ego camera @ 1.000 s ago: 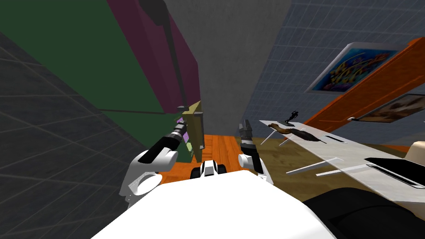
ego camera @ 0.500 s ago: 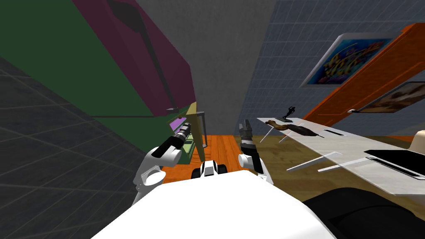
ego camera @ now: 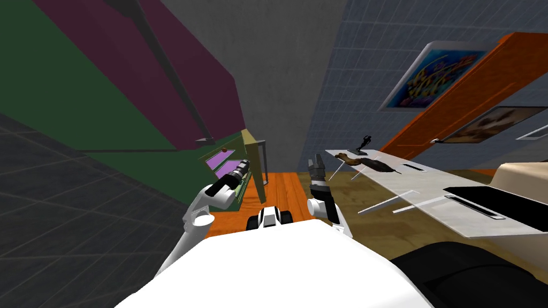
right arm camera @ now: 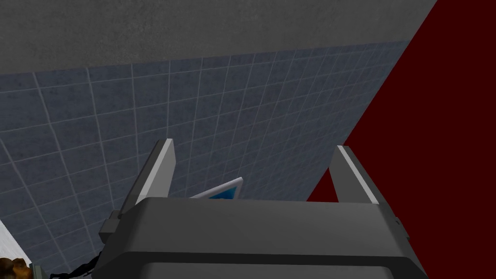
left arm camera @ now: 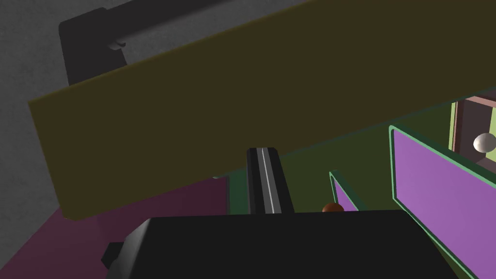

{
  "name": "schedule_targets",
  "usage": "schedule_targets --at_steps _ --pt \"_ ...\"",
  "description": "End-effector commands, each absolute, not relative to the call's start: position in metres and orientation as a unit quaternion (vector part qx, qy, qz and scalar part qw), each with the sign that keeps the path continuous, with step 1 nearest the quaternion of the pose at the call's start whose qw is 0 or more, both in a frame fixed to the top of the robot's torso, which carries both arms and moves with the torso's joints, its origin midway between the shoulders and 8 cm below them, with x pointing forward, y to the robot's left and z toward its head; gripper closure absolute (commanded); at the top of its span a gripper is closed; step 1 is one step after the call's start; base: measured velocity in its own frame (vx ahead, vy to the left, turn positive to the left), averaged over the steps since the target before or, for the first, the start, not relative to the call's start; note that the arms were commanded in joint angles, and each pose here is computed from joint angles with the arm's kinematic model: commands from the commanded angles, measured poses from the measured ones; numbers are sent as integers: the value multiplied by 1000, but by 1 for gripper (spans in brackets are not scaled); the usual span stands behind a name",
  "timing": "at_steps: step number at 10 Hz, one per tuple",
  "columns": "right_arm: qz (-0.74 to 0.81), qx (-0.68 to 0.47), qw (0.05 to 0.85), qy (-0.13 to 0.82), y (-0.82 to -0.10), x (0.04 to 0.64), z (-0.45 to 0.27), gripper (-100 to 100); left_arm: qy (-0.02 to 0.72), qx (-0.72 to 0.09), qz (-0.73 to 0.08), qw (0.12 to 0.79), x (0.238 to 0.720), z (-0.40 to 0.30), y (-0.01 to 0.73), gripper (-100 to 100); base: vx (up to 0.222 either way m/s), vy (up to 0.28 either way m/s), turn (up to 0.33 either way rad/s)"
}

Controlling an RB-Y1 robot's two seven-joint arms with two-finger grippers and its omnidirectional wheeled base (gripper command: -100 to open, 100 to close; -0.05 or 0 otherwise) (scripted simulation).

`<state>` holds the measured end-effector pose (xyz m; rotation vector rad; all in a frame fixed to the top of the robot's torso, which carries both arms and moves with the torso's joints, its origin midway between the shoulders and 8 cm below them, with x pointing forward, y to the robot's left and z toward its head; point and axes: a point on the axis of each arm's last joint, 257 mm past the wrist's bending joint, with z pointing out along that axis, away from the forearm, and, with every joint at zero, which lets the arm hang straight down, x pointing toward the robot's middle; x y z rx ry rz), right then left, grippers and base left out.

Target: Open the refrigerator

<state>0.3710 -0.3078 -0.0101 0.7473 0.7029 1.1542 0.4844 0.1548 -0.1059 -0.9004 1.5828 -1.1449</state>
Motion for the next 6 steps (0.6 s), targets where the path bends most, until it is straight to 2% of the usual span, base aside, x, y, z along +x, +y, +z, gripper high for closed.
schedule_targets --at_steps 1,2,4,6 --pt "521 338 716 318 -308 371 -10 0 663 -389 -448 457 492 -136 162 100 12 32 2" --pt "521 338 716 318 -308 371 -10 0 672 -352 -462 460 500 -127 148 100 -52 -158 -181" --pt "522 338 716 317 -308 371 -10 0 679 -348 -461 453 508 -138 157 100 -60 -255 -77" --pt "522 338 716 317 -308 371 -10 0 688 -371 -452 429 512 -167 165 100 -14 -60 9"
